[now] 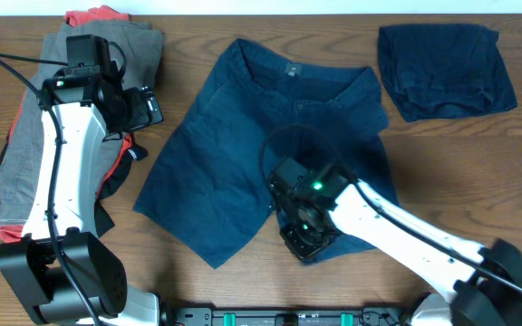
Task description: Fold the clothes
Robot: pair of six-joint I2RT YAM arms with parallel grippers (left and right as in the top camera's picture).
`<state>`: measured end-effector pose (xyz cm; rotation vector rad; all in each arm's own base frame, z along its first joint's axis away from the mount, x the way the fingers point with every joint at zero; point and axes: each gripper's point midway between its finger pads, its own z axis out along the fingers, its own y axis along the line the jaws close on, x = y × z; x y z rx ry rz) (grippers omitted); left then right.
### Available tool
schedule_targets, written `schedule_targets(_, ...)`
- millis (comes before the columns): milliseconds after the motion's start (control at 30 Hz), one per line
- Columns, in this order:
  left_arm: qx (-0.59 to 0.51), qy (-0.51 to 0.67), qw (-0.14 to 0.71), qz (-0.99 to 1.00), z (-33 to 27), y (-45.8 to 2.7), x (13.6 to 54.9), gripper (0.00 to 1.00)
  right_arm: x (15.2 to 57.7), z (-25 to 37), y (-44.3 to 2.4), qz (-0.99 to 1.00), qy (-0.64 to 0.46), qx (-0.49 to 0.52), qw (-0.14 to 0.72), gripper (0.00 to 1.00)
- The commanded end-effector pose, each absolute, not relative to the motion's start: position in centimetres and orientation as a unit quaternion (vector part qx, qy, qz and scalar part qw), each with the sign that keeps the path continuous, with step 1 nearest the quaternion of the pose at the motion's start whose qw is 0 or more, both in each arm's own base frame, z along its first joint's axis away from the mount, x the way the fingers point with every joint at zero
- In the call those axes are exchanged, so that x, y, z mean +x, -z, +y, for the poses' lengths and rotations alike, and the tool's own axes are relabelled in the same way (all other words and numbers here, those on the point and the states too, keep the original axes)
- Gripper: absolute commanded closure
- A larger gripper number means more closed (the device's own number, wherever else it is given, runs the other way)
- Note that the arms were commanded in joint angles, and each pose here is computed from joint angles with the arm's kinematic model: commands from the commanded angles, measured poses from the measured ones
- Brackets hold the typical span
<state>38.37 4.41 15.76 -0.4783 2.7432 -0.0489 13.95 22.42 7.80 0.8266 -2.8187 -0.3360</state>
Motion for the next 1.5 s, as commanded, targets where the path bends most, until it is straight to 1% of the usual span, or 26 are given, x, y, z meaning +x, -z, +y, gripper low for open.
schedule_targets(0, -0.167, 0.015, 0.179, 0.969, 4.5, -16.0, 38.4, 0.02, 16.1, 21.9, -9.5, -0.962, 0.127, 0.236, 0.058, 0.44)
schedule_targets(33, -0.167, 0.015, 0.179, 0.969, 4.5, -16.0, 38.4, 0.02, 17.1, 21.3, -9.9, -0.968, 0.121, 0.214, 0.045, 0.39)
schedule_targets(100, -0.167, 0.015, 0.178, 0.970, 4.5, -15.9, 38.4, 0.02, 19.1, 20.0, -10.9, -0.977, 0.117, 0.177, 0.017, 0.34)
schedule_targets(167, -0.167, 0.015, 0.176, 0.970, 4.5, -15.9, 38.3, 0.02, 21.5, 17.7, -11.7, -0.989, 0.095, 0.110, -0.012, 0.31)
schedule_targets(233, -0.167, 0.015, 0.175, 0.970, 4.5, -15.9, 38.3, 0.02, 23.0, 14.4, -11.8, -0.998, 0.061, 0.028, -0.020, 0.32)
schedule_targets(300, -0.167, 0.015, 0.175, 0.970, 4.5, -15.9, 38.3, 0.02, 23.1, 10.4, -11.6, -0.998, 0.013, -0.065, -0.003, 0.33)
schedule_targets(367, -0.167, 0.015, 0.175, 0.970, 4.5, -15.9, 38.3, 0.02, 22.2, 6.7, -11.5, -0.989, -0.031, -0.144, 0.025, 0.33)
schedule_targets(467, -0.167, 0.015, 0.174, 0.970, 4.5, -15.9, 38.2, 0.02, 20.7, 3.0, -11.6, -0.972, -0.067, -0.217, 0.061, 0.34)
schedule_targets(633, -0.167, 0.016, 0.175, 0.970, 4.5, -15.9, 38.3, 0.02, 19.3, 1.4, -10.2, -0.959, -0.081, -0.258, 0.088, 0.36)
schedule_targets(833, -0.167, 0.016, 0.175, 0.970, 4.5, -15.9, 38.3, 0.02, 16.4, 1.1, -5.9, -0.948, -0.096, -0.278, 0.119, 0.37)
schedule_targets(1000, -0.167, 0.016, 0.175, 0.970, 4.5, -15.9, 38.3, 0.02, 16.0, 1.6, -3.0, -0.946, -0.078, -0.294, 0.110, 0.40)
schedule_targets(1167, -0.167, 0.016, 0.176, 0.970, 4.5, -15.9, 38.3, 0.02, 16.1, 2.8, -0.7, -0.950, -0.039, -0.294, 0.098, 0.46)
schedule_targets(1233, -0.167, 0.016, 0.176, 0.970, 4.5, -15.9, 38.3, 0.02, 15.4, 2.8, -0.1, -0.949, -0.042, -0.293, 0.103, 0.53)
schedule_targets(1367, -0.167, 0.016, 0.176, 0.970, 4.5, -15.9, 38.3, 0.02, 14.6, 3.0, 0.3, -0.945, -0.037, -0.304, 0.115, 0.86)
schedule_targets(1433, -0.167, 0.016, 0.176, 0.970, 4.5, -15.9, 38.3, 0.02, 14.6, 3.0, 0.3, -0.945, -0.037, -0.304, 0.114, 0.89)
schedule_targets(1467, -0.167, 0.016, 0.176, 0.970, 4.5, -15.9, 38.3, 0.02, 14.7, 3.0, 0.4, -0.945, -0.036, -0.304, 0.112, 0.92)
